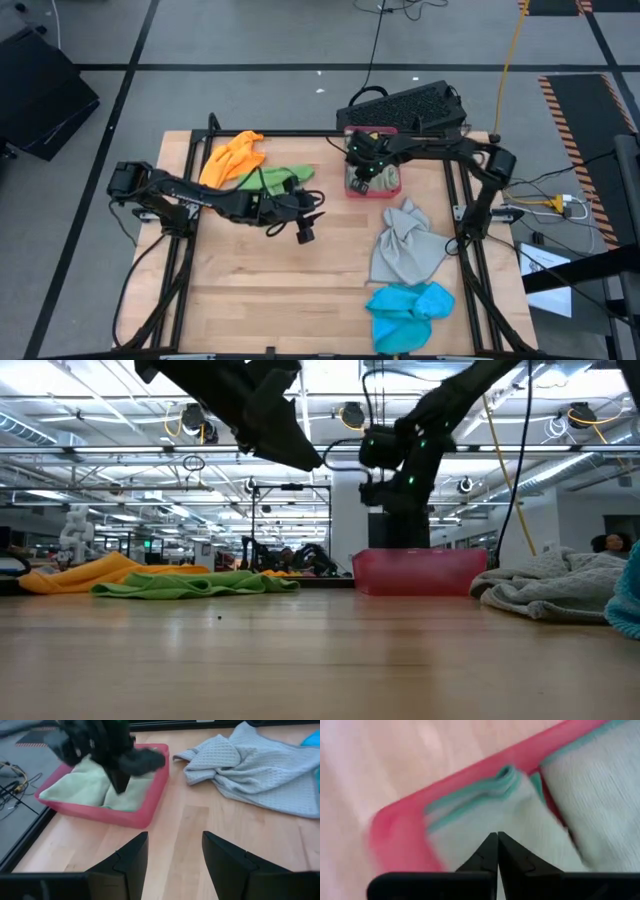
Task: Fold microfiber towels
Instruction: Put the light green microfiber cloth into the red bin, then fold the dark green microfiber cloth
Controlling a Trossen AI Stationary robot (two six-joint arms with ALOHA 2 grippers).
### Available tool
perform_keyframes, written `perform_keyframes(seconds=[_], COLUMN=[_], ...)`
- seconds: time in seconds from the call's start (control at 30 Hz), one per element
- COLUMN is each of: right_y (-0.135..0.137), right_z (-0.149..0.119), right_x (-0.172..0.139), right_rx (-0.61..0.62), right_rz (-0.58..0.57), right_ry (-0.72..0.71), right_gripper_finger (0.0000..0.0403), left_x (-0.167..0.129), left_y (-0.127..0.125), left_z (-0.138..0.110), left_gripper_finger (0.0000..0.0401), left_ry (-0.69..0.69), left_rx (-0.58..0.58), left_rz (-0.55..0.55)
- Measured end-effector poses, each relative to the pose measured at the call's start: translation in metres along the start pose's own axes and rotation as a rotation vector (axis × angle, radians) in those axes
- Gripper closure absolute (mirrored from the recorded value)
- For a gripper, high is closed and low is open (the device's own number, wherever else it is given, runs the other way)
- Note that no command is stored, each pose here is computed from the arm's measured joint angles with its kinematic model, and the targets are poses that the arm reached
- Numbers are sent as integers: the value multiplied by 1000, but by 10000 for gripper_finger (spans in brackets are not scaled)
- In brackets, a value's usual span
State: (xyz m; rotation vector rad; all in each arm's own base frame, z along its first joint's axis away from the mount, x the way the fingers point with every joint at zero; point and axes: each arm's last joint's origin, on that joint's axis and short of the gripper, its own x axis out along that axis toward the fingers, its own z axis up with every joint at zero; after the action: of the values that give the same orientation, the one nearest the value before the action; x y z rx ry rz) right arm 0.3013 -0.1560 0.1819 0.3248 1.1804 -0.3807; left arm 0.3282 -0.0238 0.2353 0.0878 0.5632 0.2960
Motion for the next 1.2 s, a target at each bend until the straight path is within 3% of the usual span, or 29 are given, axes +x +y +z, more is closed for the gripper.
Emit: perform_keyframes(seconds=[0.13, 0.27, 0.53, 0.7, 0.87, 1.0, 1.1, 1.2], right_y=[-3, -10, -26, -20, 4, 42, 76, 105], right_z=[-13, -24, -42, -38, -37, -46, -59, -76], right_x=[-18, -15, 16, 3, -42, -77, -92, -95], right_rx=[42, 66, 116, 119, 138, 124, 81, 35], right_rz=[-112, -213, -230, -226, -196, -125, -62, 7], right_ry=[92, 153, 170, 122, -16, -132, -215, -292], right_gripper_finger=[402, 402, 402, 402, 401, 401, 401, 401], left_x=[-3, -6, -12, -15, -16, -19, -23, -31], left_y=[-7, -15, -28, -33, -30, -25, -20, -13], left_z=[0, -1, -2, -6, -18, -33, -49, -75], left_gripper_finger=[213, 213, 213, 213, 213, 213, 213, 213], left_ry=[-3, -7, -10, 15, 127, 264, 368, 499], left_rx=[12, 24, 37, 49, 76, 89, 55, -9], left_rz=[-20, -41, -77, -84, 6, 87, 159, 300])
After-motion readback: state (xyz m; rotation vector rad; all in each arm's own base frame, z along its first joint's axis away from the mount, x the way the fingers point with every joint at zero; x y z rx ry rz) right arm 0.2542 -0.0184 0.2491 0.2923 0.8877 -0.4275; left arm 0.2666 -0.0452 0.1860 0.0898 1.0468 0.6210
